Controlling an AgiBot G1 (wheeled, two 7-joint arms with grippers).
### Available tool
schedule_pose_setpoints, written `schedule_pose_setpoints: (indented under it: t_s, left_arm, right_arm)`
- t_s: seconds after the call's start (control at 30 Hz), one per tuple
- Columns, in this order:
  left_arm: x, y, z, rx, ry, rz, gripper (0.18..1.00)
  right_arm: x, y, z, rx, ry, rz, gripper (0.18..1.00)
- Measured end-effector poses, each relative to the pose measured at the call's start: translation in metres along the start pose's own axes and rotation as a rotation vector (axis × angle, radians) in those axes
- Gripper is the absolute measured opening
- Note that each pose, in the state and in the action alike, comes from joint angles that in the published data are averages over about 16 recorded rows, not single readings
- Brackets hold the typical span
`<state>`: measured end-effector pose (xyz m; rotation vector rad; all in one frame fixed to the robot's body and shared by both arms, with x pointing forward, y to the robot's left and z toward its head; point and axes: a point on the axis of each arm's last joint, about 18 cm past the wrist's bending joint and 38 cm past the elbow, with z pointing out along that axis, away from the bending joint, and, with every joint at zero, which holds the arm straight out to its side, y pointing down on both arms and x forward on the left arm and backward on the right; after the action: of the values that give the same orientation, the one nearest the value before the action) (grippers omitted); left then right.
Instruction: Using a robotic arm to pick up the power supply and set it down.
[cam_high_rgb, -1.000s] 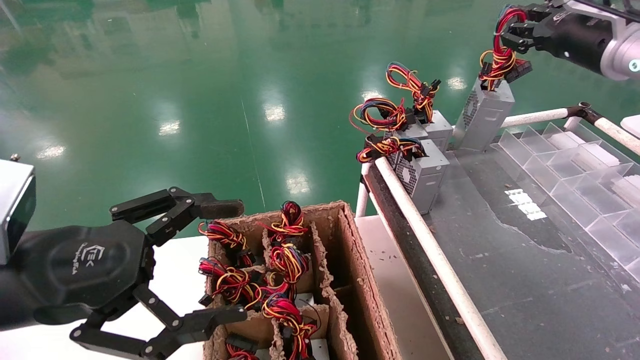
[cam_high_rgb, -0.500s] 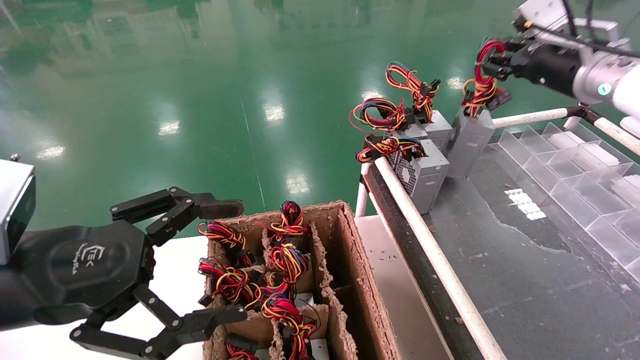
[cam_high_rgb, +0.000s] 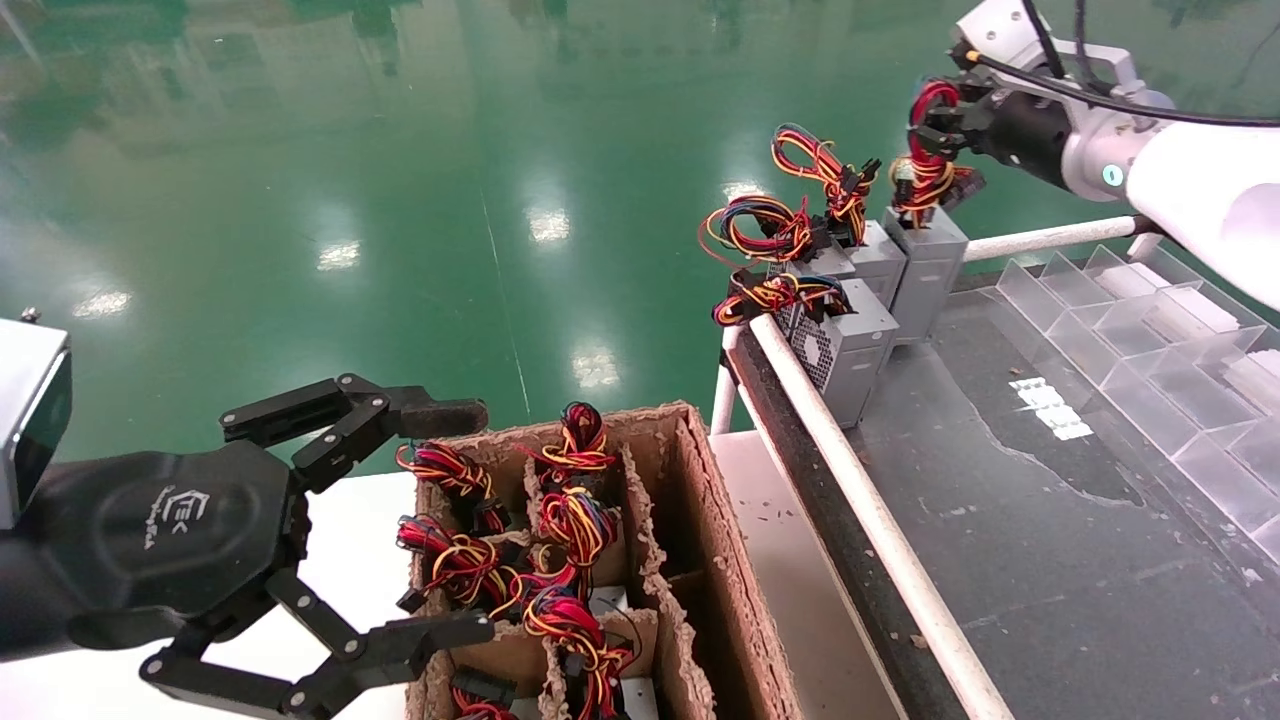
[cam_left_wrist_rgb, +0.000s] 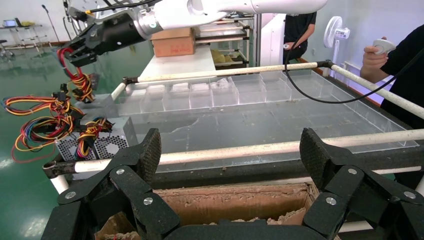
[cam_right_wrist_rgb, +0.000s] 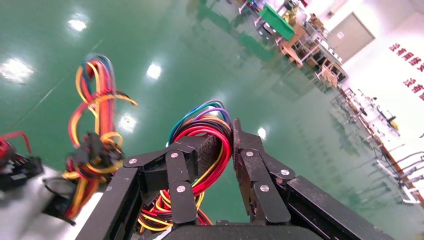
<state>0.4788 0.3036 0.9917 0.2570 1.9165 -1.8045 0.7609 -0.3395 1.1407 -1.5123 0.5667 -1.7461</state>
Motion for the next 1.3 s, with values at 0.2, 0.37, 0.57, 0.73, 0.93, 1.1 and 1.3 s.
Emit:
schedule_pose_setpoints:
  t_s: [0.2, 0.37, 0.57, 0.73, 0.93, 1.1, 1.3]
  left_arm:
    - [0.000, 0.000, 0.000, 0.000, 0.000, 0.000, 1.001]
    - [0.000, 0.000, 0.000, 0.000, 0.000, 0.000, 1.001]
    - [0.000, 0.000, 0.000, 0.000, 0.000, 0.000, 1.001]
    - [0.000, 0.000, 0.000, 0.000, 0.000, 0.000, 1.001]
    - [0.000, 0.000, 0.000, 0.000, 0.000, 0.000, 1.001]
    - [0.000, 0.000, 0.000, 0.000, 0.000, 0.000, 1.001]
    - [0.000, 0.000, 0.000, 0.000, 0.000, 0.000, 1.001]
  right_arm:
    - [-0.011, -0.003, 0.004, 0.001, -0.018, -0.014, 0.190]
    - [-0.016, 0.000, 0.005, -0.006, -0.030, -0.019, 0.190]
    - [-0.018, 0.004, 0.005, -0.016, -0.034, -0.019, 0.193]
    - [-0.015, 0.006, 0.003, -0.019, -0.033, -0.018, 0.203]
    - [-0.011, 0.007, 0.001, -0.021, -0.030, -0.015, 0.238]
    - [-0.006, 0.007, -0.001, -0.016, -0.029, -0.002, 0.291]
    - [0.006, -0.002, -0.004, 0.019, -0.016, 0.046, 0.388]
